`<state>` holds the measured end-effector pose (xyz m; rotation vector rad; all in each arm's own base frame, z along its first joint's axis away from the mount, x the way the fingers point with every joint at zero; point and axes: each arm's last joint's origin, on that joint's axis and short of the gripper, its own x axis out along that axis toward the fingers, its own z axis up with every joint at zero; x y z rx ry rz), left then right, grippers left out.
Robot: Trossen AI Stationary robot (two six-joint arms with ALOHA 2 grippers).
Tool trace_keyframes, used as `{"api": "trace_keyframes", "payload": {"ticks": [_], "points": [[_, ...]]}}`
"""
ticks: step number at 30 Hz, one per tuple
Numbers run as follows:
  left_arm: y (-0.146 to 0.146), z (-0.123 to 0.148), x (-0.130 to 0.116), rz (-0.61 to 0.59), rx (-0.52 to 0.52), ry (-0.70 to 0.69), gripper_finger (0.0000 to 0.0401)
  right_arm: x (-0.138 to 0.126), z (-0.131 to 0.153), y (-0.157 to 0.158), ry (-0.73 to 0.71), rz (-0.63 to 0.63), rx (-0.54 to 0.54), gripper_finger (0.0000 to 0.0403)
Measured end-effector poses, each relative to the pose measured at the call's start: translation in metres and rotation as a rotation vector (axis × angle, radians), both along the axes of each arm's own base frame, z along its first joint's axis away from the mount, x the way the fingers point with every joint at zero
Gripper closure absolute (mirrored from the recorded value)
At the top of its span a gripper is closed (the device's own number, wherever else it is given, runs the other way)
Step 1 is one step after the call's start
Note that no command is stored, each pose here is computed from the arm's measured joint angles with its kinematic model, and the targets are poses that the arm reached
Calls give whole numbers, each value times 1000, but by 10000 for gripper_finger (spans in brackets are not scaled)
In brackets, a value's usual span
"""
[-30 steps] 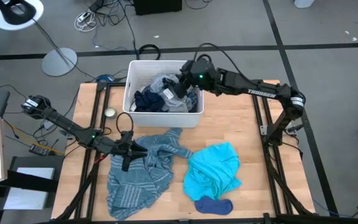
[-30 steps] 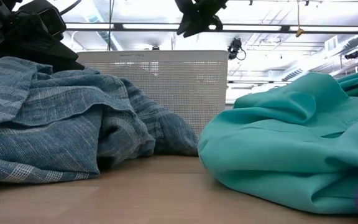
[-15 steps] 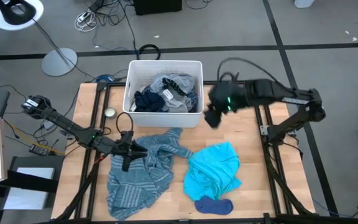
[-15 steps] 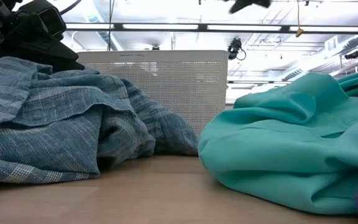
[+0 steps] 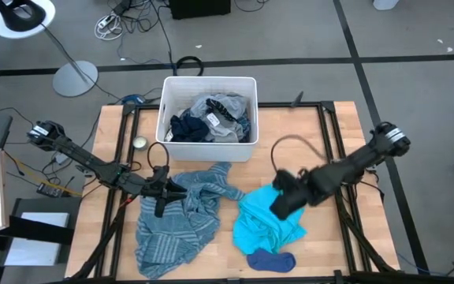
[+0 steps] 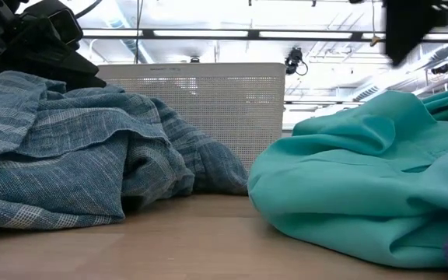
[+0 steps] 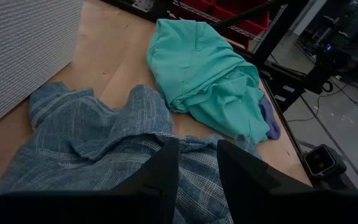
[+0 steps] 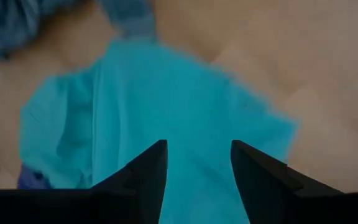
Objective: Sort clothes
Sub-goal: Put the light blue short into the white laundry bin
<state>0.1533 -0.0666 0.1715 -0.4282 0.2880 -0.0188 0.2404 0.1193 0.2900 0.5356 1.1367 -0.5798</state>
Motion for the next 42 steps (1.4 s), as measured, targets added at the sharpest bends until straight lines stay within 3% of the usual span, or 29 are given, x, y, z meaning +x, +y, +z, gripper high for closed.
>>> {"api": "trace_keyframes", "payload": {"ticks": [8, 16, 20, 23, 26, 29, 30, 34, 42], "points": [[0, 1, 0, 3, -12, -5, 284, 12, -61, 34, 34, 55, 20, 182], [0, 0, 0, 7, -28, -3, 284, 36, -130, 45, 139, 63, -63, 126], [0, 0, 0, 7, -28, -2, 284, 56, -160, 46, 90, 70, -99, 114], [0, 0, 0, 8, -28, -2, 284, 74, -172, 42, -54, 15, -180, 145], [0, 0, 0, 8, -27, -2, 284, 90, -175, 29, -178, -6, -292, 234], [0, 0, 0, 8, -27, -2, 284, 104, -167, 7, -228, 2, -361, 356], [0, 0, 0, 7, -28, -2, 284, 108, -162, 1, -233, 17, -365, 377], [0, 0, 0, 6, -27, 0, 284, 116, -126, -21, -274, 57, -342, 385], [0, -1, 0, 5, -21, 12, 284, 112, 11, -49, -575, 129, -447, 392]]}}
